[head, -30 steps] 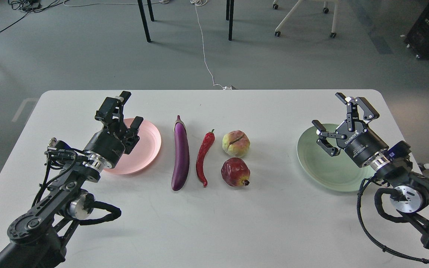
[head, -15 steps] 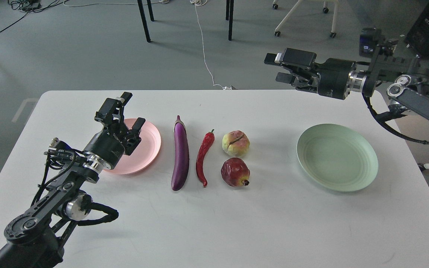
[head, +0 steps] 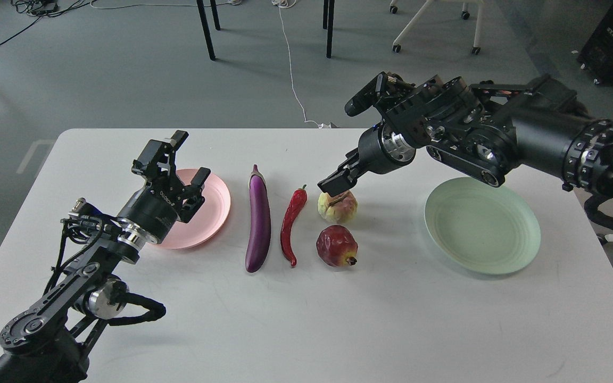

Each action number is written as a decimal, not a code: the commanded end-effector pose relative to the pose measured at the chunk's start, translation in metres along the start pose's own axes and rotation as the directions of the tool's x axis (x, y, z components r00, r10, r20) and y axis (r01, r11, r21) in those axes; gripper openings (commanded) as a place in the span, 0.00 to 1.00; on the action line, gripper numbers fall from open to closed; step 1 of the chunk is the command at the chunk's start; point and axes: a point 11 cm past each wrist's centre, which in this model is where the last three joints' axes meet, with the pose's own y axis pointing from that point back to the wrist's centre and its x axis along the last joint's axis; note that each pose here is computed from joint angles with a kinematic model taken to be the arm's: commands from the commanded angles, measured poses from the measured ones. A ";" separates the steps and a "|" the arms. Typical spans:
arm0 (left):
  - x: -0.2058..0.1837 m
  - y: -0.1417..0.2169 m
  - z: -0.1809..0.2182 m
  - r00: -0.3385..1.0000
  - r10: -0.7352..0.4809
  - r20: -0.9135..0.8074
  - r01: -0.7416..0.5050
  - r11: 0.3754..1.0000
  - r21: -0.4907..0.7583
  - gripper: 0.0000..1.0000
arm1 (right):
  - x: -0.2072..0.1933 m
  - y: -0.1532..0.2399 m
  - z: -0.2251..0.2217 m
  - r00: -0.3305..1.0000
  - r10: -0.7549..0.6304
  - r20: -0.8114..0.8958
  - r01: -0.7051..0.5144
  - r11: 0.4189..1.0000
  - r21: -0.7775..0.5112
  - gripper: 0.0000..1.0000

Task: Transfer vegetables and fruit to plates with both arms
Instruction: 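Move the right gripper over the peach beside the red fruit, then grasp the peach with the right gripper and lift it, then carry the peach onto the green plate and release it, then reach the right gripper down and grasp the red fruit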

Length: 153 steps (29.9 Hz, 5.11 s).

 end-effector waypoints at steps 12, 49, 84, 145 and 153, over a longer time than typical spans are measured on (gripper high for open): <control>-0.001 0.001 0.009 1.000 -0.019 0.014 0.020 1.000 -0.015 1.00 | -0.029 -0.020 0.008 0.999 -0.035 0.010 0.035 0.999 -0.030 0.98; -0.001 0.010 0.012 0.999 -0.030 0.016 0.030 0.999 -0.016 0.99 | -0.056 -0.037 0.011 0.999 0.011 0.044 -0.010 1.000 -0.019 0.44; -0.009 0.009 0.011 0.998 -0.058 -0.004 0.058 0.998 -0.022 1.00 | -0.219 0.150 0.149 0.967 0.014 0.255 0.070 0.946 -0.317 0.37; 0.000 0.023 0.013 0.999 -0.032 0.004 0.033 0.999 -0.020 1.00 | -0.070 -0.032 -0.048 0.991 -0.096 -0.097 0.111 0.981 0.161 0.98; 0.004 0.029 0.015 1.000 -0.025 0.011 0.026 0.999 -0.019 0.99 | -0.066 -0.046 -0.061 0.989 -0.095 -0.113 0.114 0.978 0.174 0.95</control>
